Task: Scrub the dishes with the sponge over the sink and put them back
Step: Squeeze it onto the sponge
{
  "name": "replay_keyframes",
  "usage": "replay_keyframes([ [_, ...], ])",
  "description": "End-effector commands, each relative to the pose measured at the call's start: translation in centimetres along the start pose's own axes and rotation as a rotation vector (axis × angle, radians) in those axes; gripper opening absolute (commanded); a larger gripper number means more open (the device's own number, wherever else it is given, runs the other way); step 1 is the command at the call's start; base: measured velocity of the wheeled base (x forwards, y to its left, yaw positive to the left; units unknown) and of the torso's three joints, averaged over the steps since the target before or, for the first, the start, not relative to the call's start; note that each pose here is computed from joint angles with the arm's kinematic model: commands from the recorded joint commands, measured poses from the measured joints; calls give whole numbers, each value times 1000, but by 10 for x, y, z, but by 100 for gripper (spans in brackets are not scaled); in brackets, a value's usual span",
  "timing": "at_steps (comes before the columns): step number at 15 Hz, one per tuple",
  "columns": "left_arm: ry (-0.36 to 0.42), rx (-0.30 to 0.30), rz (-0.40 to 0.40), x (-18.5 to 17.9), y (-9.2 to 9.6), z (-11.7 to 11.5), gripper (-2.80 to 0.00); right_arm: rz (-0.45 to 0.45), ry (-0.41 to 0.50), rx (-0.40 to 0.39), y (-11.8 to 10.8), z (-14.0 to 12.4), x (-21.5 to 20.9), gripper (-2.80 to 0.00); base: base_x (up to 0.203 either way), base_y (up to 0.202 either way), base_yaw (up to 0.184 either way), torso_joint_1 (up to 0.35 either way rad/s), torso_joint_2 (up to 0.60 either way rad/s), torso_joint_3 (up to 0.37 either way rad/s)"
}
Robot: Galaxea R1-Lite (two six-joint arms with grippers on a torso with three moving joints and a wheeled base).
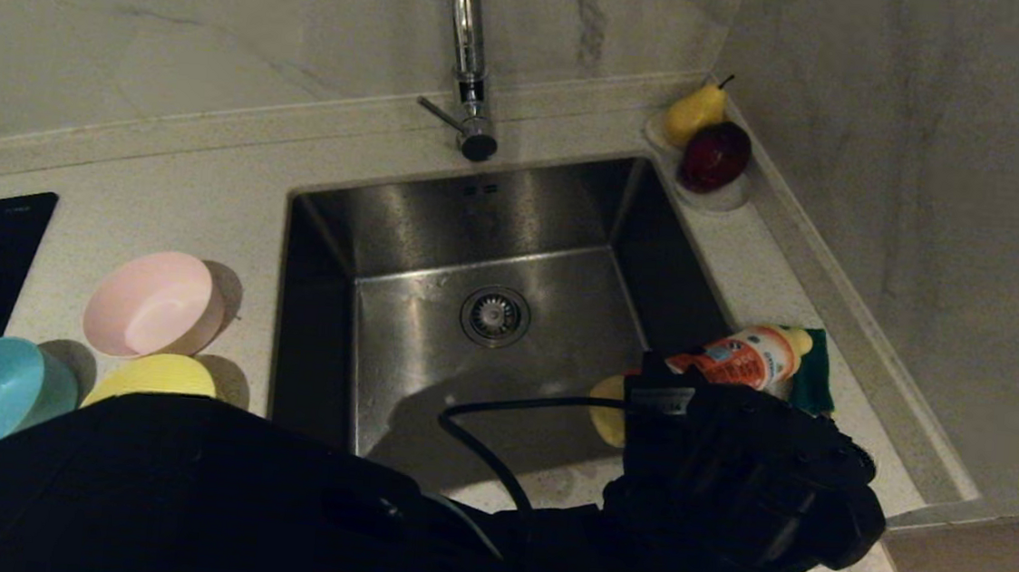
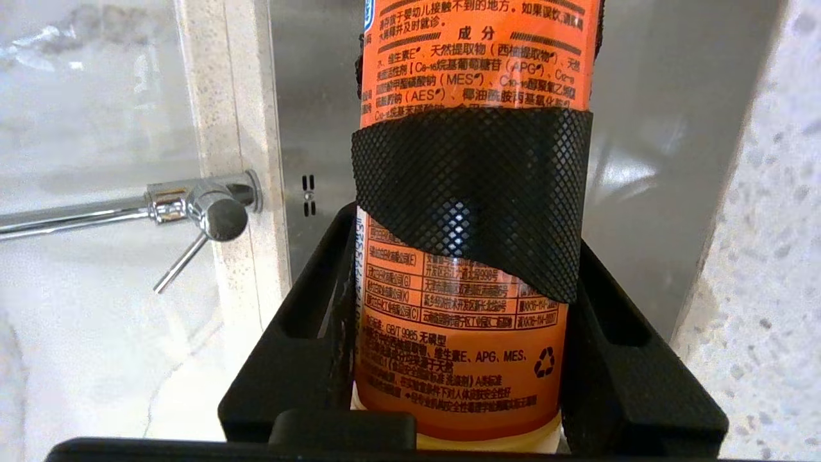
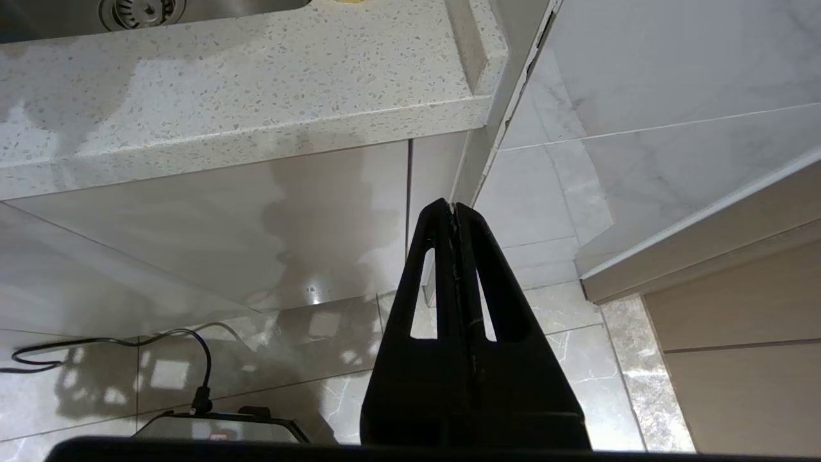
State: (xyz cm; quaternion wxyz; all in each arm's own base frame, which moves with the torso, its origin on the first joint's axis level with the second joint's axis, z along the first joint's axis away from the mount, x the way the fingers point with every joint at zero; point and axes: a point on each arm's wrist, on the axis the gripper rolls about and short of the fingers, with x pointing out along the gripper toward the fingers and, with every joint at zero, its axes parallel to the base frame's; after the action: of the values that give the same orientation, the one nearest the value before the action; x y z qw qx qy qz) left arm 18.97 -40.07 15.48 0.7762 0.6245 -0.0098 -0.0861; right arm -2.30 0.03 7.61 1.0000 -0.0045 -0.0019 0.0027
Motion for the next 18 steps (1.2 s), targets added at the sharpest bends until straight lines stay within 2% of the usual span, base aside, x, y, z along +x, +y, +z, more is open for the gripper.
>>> replay_keyframes([
  [1,5,4,5,1,-2,1,-280,1,-1,0,0,0,0,-280,0,0,0,0,0,0],
  [9,-7,9,-1,1,-13,8,-280,1,-1,0,0,0,0,-280,0,0,0,0,0,0],
  [18,-14,-4,5,-1,-14,9,-280,1,-1,0,0,0,0,-280,0,0,0,0,0,0],
])
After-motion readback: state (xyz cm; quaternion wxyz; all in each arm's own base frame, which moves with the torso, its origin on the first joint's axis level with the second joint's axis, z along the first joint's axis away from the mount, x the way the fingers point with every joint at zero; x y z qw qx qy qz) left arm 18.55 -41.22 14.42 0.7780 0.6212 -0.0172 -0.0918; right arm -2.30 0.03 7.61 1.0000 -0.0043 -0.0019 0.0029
